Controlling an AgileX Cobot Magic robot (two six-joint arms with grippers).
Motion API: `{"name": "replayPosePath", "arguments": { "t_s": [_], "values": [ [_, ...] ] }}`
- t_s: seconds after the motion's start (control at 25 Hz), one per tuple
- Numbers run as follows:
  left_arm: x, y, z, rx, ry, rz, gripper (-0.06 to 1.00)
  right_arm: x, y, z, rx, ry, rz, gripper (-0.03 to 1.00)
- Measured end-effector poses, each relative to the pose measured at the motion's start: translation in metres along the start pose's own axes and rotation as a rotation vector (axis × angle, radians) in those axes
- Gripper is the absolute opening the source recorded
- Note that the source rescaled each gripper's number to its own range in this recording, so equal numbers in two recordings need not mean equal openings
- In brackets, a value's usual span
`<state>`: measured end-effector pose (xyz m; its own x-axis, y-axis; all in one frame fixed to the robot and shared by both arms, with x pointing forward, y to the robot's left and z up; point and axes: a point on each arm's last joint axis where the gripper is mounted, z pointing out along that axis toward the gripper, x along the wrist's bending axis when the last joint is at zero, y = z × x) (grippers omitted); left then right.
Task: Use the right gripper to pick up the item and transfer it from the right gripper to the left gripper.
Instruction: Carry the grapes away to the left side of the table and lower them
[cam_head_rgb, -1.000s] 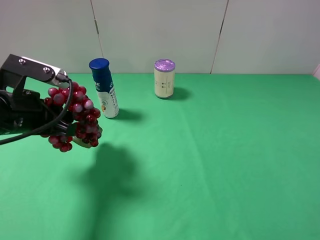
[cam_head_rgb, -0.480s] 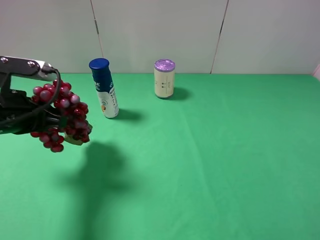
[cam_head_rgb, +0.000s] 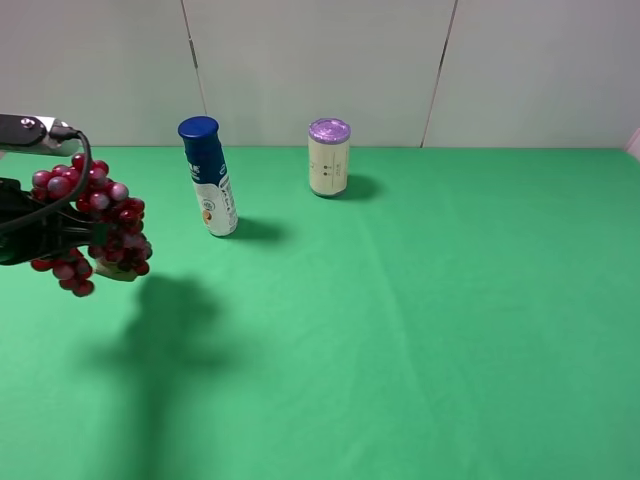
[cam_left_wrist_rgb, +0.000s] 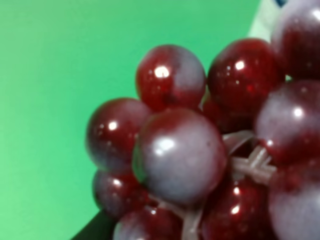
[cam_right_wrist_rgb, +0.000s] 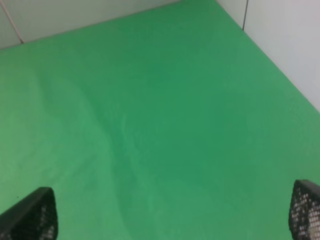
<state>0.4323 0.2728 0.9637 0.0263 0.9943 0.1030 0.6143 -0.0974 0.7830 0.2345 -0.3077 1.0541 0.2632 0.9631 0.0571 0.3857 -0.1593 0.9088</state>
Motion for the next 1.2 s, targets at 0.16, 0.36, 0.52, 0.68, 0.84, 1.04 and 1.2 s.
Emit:
{"name": "replayPosePath", "arguments": {
  "t_s": [0.16, 0.36, 0.52, 0.68, 0.84, 1.04, 1.2],
  "values": [
    [0.018, 0.002, 0.002, -0.014, 0.06, -0.021, 0.0, 0.0, 0.0, 0.0, 0.0, 0.0, 0.0, 1.0],
    [0.037, 0.001, 0.011, -0.01, 0.117, -0.044, 0.0, 0.0, 0.0, 0.0, 0.0, 0.0, 0.0, 1.0],
    [0.039, 0.007, 0.029, 0.02, 0.112, 0.003, 0.0, 0.0, 0.0, 0.0, 0.001, 0.0, 0.0, 1.0],
    [0.039, 0.018, 0.048, 0.028, 0.115, 0.052, 0.0, 0.0, 0.0, 0.0, 0.001, 0.0, 0.0, 1.0],
    [0.039, 0.028, 0.065, 0.026, 0.115, 0.098, 0.0, 0.0, 0.0, 0.0, 0.001, 0.0, 0.0, 1.0],
    [0.038, 0.031, 0.078, 0.033, 0.112, 0.144, 0.0, 0.0, 0.0, 0.0, 0.001, 0.0, 0.0, 1.0],
    [0.037, 0.024, 0.088, 0.074, 0.107, 0.14, 0.0, 0.0, 0.0, 0.0, 0.001, 0.0, 0.0, 1.0]
  ]
}}
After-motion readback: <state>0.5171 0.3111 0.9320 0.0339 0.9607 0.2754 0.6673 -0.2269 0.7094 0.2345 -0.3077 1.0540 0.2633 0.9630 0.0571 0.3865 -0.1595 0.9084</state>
